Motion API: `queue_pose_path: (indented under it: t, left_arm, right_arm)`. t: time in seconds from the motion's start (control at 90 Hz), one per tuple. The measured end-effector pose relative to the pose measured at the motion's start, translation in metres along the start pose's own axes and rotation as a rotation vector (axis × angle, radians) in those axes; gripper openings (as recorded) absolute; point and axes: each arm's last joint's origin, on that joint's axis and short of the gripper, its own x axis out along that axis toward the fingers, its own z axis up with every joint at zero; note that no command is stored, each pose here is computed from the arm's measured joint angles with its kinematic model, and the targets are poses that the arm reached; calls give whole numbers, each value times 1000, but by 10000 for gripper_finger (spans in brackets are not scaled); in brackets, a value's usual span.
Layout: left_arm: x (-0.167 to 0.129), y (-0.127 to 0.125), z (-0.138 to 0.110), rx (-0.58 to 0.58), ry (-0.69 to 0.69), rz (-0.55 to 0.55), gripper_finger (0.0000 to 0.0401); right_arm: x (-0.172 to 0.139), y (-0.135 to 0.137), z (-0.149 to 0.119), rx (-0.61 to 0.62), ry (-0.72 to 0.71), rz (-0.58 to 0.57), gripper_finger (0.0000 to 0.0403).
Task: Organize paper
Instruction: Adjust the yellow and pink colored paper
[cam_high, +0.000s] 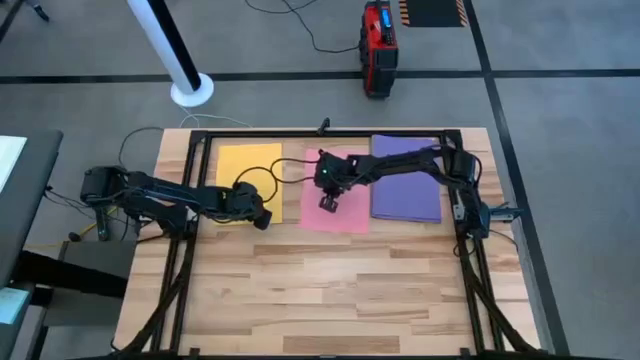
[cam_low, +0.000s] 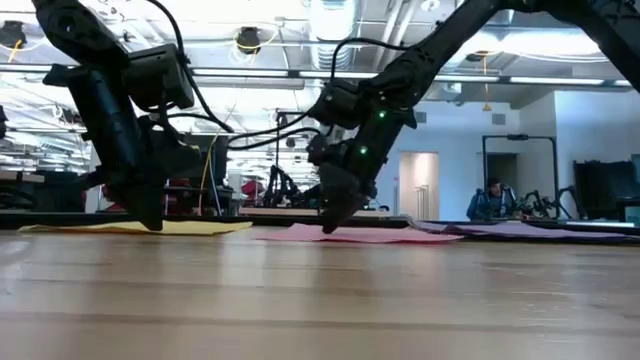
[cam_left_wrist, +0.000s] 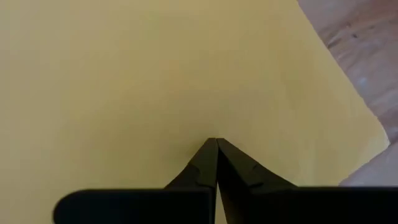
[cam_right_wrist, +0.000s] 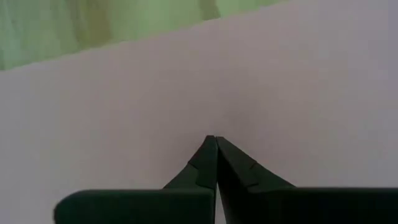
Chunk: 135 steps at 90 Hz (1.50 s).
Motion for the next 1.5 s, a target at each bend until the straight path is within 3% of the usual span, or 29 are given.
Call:
queue_pose_path:
  t: [0.311,0.611,0.889,1.078,1.5]
  left_arm:
    - [-9,-9,9,96,17,-14,0]
    - [-17,-30,31,127,-149,-173,0]
    - [-5,5,52,-51,-204,75,0]
    - [9,21,52,-140,-185,37,0]
    - [21,38,34,-310,-173,91,0]
  right_arm:
    - [-27,8,13,-54,-83,10,0]
    - [-47,26,12,-184,-132,27,0]
    - [-47,24,-16,-139,-148,-1,0]
    - [-46,31,-23,-131,-128,11,0]
    - [-46,34,-21,-136,-144,15,0]
